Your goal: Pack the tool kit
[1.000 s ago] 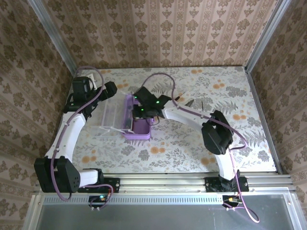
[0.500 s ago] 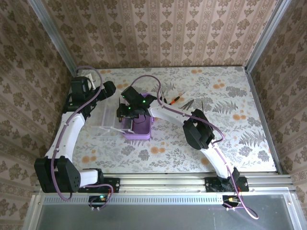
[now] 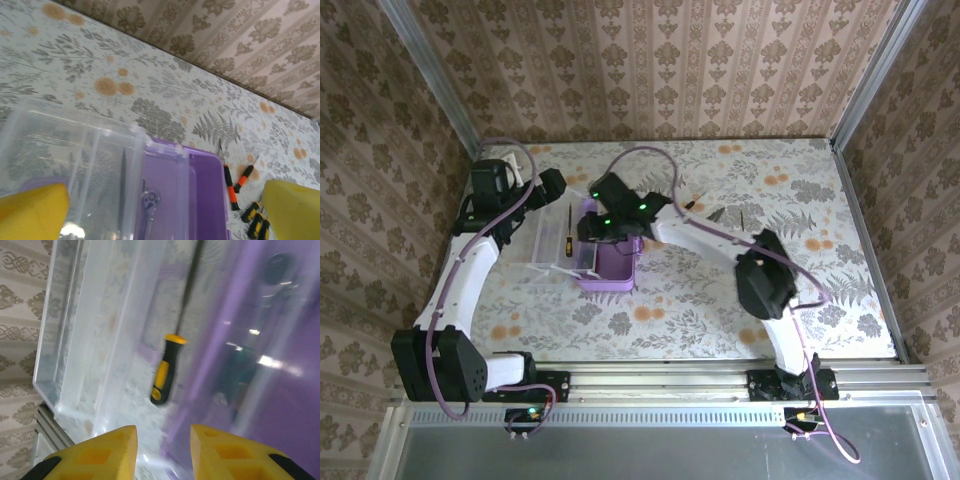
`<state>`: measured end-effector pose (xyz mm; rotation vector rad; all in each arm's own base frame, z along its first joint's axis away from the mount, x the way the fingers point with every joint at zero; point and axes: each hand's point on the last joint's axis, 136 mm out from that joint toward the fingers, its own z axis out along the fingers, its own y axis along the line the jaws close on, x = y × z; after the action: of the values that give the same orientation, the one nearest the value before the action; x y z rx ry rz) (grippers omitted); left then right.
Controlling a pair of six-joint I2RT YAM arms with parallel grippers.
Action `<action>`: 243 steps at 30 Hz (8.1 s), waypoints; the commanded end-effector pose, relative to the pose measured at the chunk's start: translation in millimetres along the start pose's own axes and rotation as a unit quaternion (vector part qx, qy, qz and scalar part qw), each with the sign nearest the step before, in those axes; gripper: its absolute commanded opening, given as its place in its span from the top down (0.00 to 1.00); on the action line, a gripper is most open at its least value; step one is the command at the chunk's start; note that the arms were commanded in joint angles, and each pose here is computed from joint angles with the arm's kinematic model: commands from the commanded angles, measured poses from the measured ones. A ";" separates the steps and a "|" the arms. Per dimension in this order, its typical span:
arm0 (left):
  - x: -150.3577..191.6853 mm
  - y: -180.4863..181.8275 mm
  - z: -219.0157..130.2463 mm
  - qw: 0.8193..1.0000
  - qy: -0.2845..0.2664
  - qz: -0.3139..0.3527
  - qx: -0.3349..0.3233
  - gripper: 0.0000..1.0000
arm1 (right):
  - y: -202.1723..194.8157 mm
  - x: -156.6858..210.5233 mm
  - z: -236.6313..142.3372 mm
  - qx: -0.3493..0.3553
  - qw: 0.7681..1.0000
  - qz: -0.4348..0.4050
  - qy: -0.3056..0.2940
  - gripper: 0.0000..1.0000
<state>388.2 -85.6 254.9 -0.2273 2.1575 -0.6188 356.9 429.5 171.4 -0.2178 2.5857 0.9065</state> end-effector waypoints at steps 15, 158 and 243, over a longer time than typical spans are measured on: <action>128.5 -155.5 14.9 0.957 0.167 0.150 0.185 0.00 | -351.5 51.2 -148.6 0.370 0.919 0.125 0.053 0.52; 0.1 16.2 -0.9 0.996 -0.010 0.032 -0.080 0.00 | -1.0 5.1 34.9 0.067 0.997 -0.024 0.016 0.94; 76.0 -111.9 8.1 0.982 0.090 0.128 0.108 0.00 | -341.9 37.8 -67.9 0.358 0.918 0.171 0.029 0.68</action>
<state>343.7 -217.9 238.0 0.2106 2.2576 -0.7625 400.7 131.2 23.3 0.4128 2.8264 0.0838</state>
